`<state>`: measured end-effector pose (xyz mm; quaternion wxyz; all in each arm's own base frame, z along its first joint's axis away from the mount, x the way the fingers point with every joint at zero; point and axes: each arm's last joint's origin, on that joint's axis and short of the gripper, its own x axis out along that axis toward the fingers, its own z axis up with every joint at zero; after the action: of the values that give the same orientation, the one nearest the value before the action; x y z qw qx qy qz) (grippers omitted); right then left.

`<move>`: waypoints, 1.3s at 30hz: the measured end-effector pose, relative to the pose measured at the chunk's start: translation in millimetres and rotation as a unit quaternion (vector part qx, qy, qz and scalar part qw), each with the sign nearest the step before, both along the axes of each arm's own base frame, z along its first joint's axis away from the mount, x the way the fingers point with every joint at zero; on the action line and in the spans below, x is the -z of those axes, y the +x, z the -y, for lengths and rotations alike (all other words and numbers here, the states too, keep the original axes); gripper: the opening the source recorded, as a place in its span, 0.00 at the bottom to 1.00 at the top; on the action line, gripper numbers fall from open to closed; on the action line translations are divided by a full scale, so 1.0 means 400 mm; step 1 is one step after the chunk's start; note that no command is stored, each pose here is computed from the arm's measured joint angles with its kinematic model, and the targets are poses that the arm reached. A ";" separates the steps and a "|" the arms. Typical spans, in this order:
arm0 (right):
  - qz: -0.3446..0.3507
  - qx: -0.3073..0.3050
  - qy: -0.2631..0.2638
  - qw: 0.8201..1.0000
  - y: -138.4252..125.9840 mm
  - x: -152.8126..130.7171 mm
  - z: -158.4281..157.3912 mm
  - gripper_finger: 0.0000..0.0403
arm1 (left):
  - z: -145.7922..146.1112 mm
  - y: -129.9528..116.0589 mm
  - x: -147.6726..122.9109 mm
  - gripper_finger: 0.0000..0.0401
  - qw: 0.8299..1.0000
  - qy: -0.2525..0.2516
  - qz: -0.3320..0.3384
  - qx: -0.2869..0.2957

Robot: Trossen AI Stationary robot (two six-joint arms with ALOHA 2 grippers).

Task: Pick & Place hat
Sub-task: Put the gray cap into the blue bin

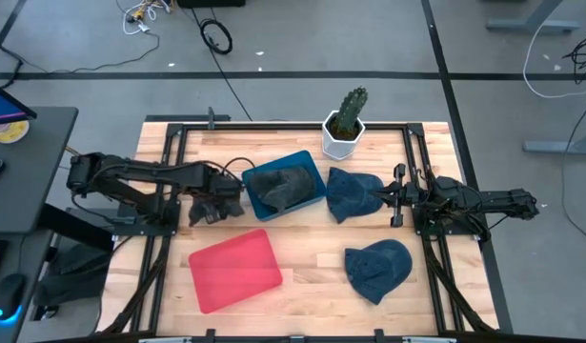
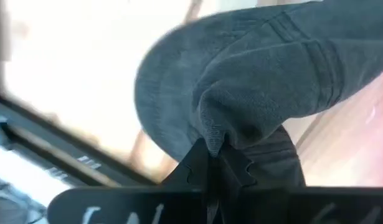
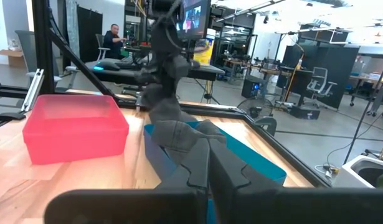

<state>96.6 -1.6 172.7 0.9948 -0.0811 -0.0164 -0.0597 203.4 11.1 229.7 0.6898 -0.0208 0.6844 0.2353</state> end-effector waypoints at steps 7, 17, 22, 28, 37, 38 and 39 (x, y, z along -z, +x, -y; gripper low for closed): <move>0.000 0.000 0.000 1.000 0.000 0.000 0.000 0.02 | 0.043 0.013 -0.158 0.02 0.994 0.075 0.010 0.083; 0.000 0.000 0.000 1.000 0.000 0.000 0.000 0.02 | 0.083 0.064 -0.263 0.02 0.924 0.141 0.046 0.353; 0.000 0.000 0.000 1.000 0.000 0.000 0.000 0.02 | 0.071 0.092 -0.275 0.02 0.875 0.191 0.035 0.445; 0.000 0.000 0.000 1.000 0.000 0.000 0.000 0.02 | 0.040 0.145 -0.305 0.02 0.824 0.258 0.078 0.499; 0.000 0.000 0.000 1.000 0.000 0.000 0.000 0.02 | -0.017 0.244 -0.270 0.02 0.797 0.269 0.097 0.532; 0.000 0.000 0.000 1.000 0.000 0.000 0.000 0.02 | -0.023 0.256 -0.255 0.02 0.796 0.266 0.084 0.538; 0.000 0.000 0.000 1.000 0.000 0.000 0.000 0.02 | -0.029 0.266 -0.241 0.02 0.795 0.262 0.072 0.542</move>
<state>96.6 -1.6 172.7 0.9948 -0.0811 -0.0163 -0.0597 309.9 22.8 326.3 0.7311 0.5178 0.4442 -0.0092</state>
